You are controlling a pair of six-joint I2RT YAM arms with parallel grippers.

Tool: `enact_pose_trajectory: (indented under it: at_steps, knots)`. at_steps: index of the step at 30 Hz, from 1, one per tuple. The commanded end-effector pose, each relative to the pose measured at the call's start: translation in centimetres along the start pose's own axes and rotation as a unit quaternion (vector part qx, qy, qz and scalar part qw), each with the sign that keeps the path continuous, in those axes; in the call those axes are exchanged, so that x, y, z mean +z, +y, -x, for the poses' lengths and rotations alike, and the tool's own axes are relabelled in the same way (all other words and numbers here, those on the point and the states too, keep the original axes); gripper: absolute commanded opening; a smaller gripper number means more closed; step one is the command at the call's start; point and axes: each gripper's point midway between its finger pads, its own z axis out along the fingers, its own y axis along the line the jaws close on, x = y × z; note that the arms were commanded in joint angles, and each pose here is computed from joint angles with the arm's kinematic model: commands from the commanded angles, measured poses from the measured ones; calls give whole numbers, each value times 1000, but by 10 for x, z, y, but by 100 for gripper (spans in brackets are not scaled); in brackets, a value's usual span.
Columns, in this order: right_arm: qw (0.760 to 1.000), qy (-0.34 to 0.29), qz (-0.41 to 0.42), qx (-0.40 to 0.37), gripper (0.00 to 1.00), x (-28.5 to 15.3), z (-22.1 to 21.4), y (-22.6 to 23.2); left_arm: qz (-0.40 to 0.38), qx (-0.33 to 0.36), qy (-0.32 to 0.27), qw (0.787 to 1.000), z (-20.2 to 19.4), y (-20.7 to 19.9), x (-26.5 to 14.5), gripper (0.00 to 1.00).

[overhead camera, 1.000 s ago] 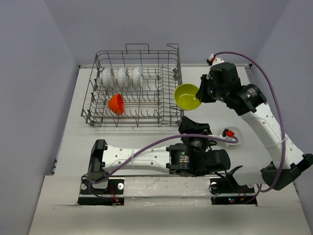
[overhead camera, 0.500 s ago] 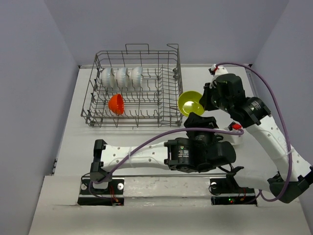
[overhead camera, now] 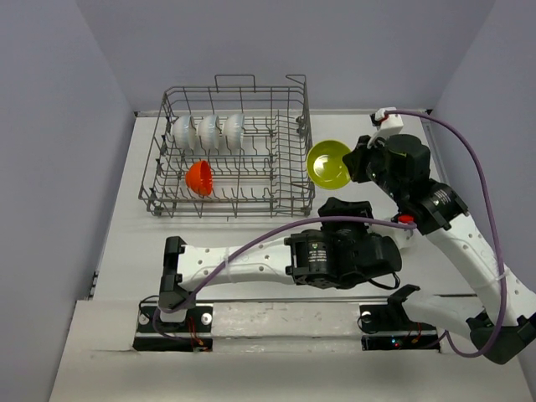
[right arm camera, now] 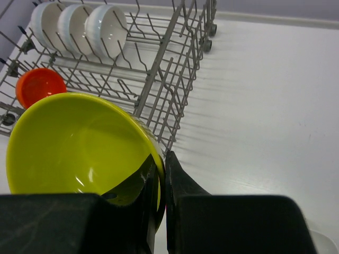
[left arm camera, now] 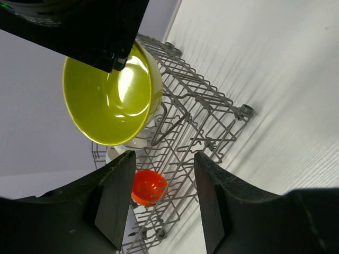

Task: Load the bowls into the dish rack
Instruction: Pass from the right arm to the left

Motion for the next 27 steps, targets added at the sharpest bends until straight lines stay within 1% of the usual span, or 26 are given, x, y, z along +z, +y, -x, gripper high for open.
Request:
enact_pose_trajectory:
  at_steps: [1,16,27]
  knots:
    - [996,-82,23,11,1,-4,46,12,5,-52,-12,999,9,23,0,61]
    - [994,-83,69,20,1,-14,55,29,26,-43,-4,999,9,46,27,60]
    - [993,-93,67,18,1,-26,63,26,28,-52,-3,998,7,61,52,60]
